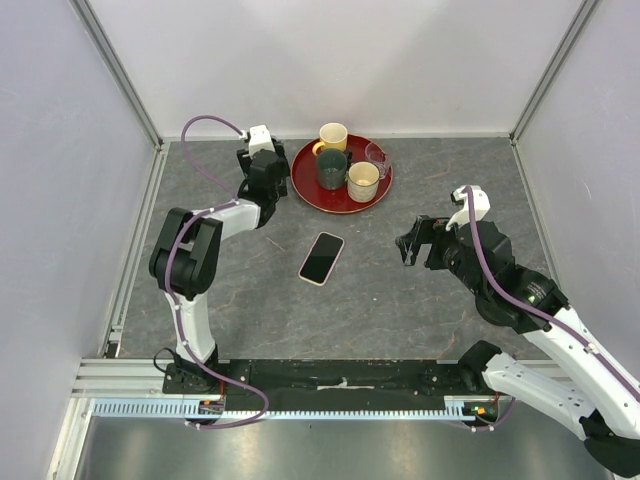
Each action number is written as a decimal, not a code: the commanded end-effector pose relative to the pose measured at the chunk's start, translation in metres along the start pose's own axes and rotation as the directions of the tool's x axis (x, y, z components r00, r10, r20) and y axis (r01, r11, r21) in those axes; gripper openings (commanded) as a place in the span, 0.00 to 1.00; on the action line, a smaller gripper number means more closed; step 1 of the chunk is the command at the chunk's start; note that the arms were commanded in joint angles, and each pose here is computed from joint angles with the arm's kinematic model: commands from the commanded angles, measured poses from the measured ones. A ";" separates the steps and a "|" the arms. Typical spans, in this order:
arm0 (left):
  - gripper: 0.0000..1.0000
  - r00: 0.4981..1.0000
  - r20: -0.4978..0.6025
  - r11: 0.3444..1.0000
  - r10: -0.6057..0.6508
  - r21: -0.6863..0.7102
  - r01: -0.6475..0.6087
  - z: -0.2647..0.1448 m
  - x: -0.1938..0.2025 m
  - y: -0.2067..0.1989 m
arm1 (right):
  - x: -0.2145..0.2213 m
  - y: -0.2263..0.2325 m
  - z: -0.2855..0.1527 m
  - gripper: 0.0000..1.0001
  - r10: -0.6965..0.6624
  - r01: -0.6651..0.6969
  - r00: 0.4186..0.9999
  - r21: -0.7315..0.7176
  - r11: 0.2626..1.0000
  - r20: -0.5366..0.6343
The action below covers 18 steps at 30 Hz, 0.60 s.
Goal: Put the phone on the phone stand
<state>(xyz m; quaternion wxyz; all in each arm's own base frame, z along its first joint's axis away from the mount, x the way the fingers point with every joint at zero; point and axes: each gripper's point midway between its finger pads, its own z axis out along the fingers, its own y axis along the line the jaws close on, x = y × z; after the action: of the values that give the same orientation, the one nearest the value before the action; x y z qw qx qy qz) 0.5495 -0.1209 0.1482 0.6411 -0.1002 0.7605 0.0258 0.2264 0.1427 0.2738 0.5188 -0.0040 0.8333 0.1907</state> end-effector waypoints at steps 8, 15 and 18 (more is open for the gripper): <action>0.02 0.986 0.099 0.989 -0.134 -0.046 0.139 0.012 -0.032 -0.011 | -0.018 0.006 -0.003 0.98 0.021 -0.019 0.998 -0.022 1.000 0.063; 0.02 0.983 0.106 0.986 -0.151 -0.060 0.158 0.014 -0.031 -0.012 | -0.016 0.005 -0.002 0.98 0.021 -0.020 0.998 -0.017 1.000 0.061; 0.02 0.984 0.097 0.987 -0.146 -0.059 0.152 0.016 -0.028 -0.014 | -0.016 0.006 -0.002 0.98 0.021 -0.020 0.998 -0.019 1.000 0.060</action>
<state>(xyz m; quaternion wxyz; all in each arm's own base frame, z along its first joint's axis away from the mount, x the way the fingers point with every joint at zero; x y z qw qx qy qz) 0.5560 -0.1272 0.1328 0.6286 -0.1285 0.7664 0.0295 0.2272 0.1429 0.2753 0.5214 -0.0026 0.8315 0.1918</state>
